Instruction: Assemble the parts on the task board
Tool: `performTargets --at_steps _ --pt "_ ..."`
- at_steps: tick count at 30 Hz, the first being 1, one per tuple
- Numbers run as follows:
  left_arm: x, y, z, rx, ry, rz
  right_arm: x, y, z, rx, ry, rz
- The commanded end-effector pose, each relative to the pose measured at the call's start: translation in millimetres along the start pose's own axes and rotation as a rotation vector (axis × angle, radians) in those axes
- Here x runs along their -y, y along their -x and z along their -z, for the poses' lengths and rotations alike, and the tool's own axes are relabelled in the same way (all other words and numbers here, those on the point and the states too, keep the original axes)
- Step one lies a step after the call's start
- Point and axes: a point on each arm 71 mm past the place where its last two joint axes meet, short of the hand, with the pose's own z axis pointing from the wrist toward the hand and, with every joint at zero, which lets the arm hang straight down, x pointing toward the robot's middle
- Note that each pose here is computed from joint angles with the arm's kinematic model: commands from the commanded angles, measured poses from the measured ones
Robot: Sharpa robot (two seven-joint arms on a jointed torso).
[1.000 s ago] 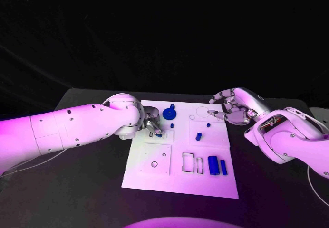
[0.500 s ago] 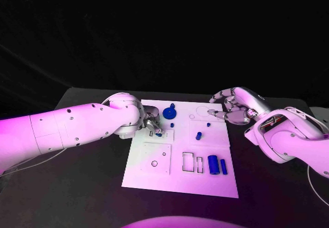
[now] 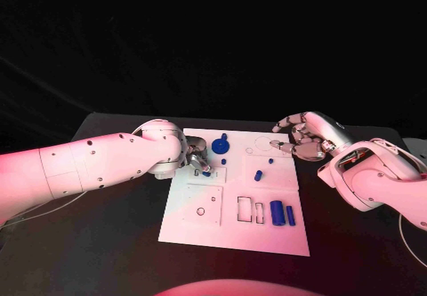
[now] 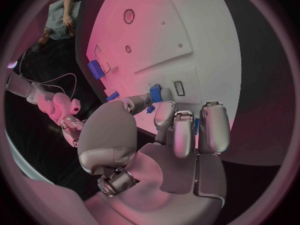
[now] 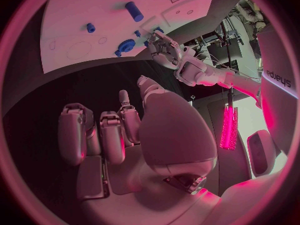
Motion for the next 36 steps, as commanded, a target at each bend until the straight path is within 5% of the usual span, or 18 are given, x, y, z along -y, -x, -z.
performTargets --at_steps 1,36 --pt "-1.0 -3.9 -0.9 -0.025 0.003 -0.012 -0.6 0.0 0.1 0.005 0.009 -0.001" --pt "-0.6 -2.4 -2.1 -0.014 0.004 -0.006 0.8 0.7 0.4 0.016 -0.001 -0.013"
